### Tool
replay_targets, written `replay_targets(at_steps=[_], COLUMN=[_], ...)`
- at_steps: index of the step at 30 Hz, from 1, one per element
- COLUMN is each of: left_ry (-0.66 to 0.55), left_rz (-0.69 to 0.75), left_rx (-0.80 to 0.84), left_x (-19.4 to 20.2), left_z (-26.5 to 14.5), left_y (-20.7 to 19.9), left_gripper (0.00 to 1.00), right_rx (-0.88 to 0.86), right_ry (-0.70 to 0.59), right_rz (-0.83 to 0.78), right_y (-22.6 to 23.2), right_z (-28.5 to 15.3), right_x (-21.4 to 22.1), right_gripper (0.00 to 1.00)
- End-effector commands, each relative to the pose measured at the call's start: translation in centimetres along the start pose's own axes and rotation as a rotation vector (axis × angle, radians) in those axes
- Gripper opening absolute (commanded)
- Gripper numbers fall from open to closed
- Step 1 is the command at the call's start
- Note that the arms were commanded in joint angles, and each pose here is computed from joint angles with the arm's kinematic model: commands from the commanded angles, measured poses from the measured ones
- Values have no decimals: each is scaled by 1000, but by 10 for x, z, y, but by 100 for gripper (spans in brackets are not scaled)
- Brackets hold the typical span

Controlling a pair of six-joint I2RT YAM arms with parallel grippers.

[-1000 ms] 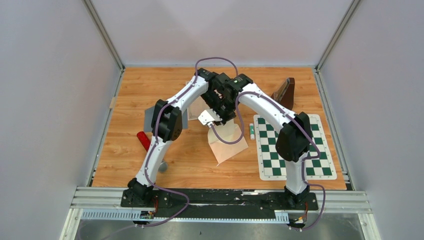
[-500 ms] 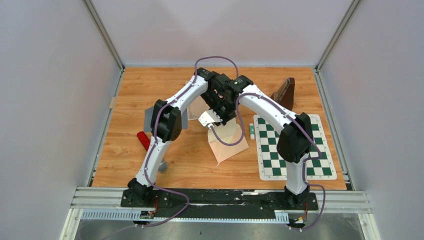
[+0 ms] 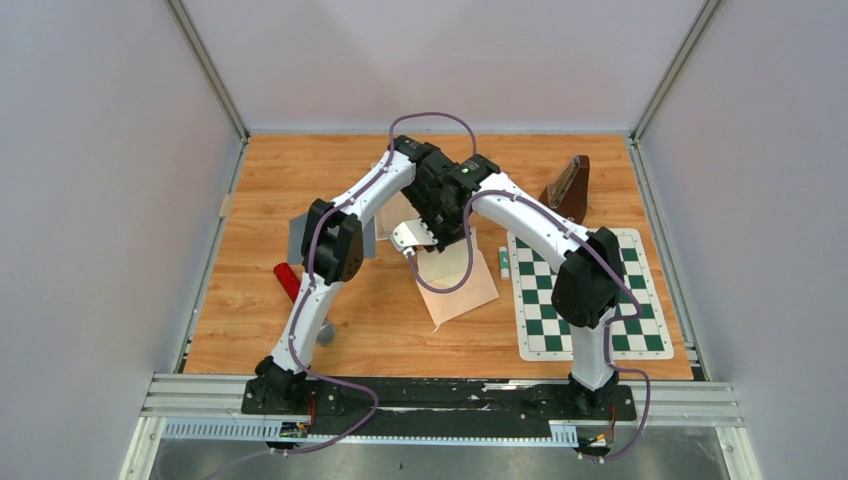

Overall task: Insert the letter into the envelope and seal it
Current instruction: Place the letter in the envelope.

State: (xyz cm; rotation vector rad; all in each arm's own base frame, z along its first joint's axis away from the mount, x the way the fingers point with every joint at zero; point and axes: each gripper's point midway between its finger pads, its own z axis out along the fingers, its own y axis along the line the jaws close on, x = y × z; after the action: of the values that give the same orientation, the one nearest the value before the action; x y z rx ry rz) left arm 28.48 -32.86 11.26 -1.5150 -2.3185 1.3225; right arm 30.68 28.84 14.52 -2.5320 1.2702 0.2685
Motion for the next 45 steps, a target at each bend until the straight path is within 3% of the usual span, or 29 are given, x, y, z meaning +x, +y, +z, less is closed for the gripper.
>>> replay_targets(at_steps=[1,13,20,33,45], left_ry=[6,-95,-168,-194,-257], left_rz=[-64,-253,-277,-337,-418], left_rx=[44,139,213,281,348], left_x=[1,-18,-26,-26,-32], left_z=[-12,-20,-34,-33,-46], left_y=[-35,-35,-44,-43,-43], left_gripper=[0,0,0,0,0], right_rx=[107,170,200,447,422], right_ry=[49,144,138,84,136], right_rz=[42,142,205,242,268], right_y=[-24,-33,-32,-68,-52], right_z=[-15,-12,-10,-56,-45], right_x=[-5,0,2,-10,4], right_gripper=[0,0,0,0,0])
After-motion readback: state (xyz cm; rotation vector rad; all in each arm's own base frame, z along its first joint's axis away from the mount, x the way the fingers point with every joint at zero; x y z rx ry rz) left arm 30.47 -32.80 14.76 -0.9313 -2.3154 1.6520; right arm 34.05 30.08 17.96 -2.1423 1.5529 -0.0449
